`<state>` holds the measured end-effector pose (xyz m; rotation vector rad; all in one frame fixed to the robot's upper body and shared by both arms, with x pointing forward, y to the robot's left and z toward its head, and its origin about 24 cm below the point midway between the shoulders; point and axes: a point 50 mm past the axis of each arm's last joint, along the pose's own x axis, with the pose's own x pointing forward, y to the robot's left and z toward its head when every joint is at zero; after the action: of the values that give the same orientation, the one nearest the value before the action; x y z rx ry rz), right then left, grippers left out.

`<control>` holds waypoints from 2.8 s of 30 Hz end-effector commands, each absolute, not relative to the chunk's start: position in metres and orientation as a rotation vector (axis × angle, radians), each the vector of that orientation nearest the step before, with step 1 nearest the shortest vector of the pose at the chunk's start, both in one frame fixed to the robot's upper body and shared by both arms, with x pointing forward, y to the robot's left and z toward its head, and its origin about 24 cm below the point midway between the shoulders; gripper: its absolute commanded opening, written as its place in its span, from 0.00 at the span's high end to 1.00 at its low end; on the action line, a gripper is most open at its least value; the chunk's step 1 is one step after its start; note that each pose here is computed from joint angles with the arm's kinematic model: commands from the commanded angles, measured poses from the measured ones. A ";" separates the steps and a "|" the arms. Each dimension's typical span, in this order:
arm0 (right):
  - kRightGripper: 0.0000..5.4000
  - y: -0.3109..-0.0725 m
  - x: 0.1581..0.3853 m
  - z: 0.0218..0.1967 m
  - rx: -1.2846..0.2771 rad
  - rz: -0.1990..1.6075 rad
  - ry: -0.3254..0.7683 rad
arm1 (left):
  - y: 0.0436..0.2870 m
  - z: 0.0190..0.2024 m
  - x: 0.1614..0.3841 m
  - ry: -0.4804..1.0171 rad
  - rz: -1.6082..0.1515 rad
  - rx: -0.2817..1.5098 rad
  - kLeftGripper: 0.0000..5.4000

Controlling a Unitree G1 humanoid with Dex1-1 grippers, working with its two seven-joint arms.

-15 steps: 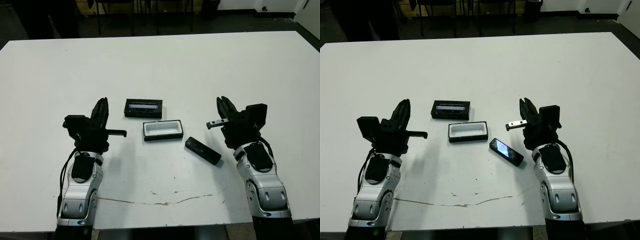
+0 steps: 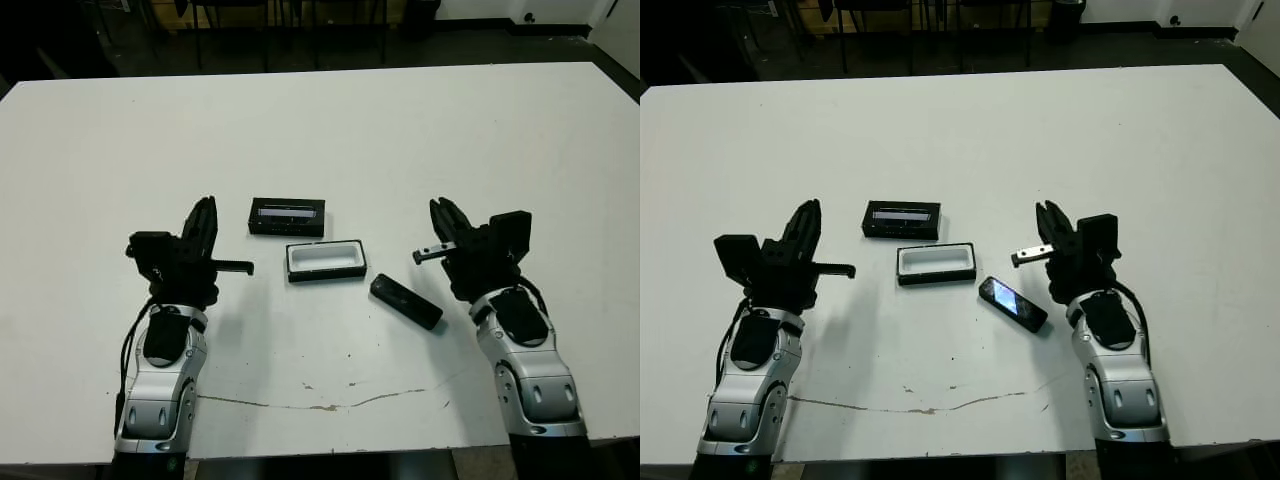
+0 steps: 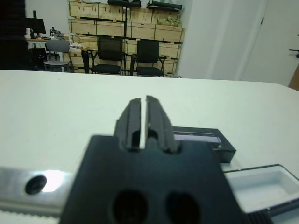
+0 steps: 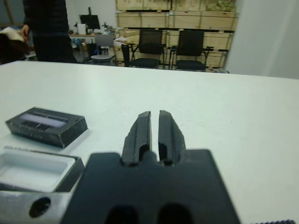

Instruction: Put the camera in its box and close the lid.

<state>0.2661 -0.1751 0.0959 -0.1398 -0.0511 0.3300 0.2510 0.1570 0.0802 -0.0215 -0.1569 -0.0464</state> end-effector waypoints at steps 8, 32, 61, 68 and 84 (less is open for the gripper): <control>0.89 -0.225 0.251 0.116 -0.198 0.737 0.079 | 0.161 0.074 0.249 -0.126 -0.035 -0.012 1.00; 0.11 -0.232 0.227 0.052 -0.060 1.020 0.264 | 0.159 0.072 0.246 -0.111 -0.033 0.001 1.00; 0.32 -0.213 0.200 0.069 -0.370 0.822 0.262 | 0.154 0.068 0.242 -0.097 -0.030 -0.002 1.00; 0.56 -0.228 0.209 0.055 -0.354 0.887 0.324 | 0.152 0.067 0.240 -0.103 -0.035 -0.014 1.00; 1.00 -0.246 0.232 0.016 -0.303 0.966 0.561 | 0.155 0.069 0.241 -0.112 -0.016 -0.016 1.00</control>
<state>0.2513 -0.2403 0.0444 -0.3367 0.3975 0.9677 0.2432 0.1531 0.0738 -0.0179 -0.1442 -0.0272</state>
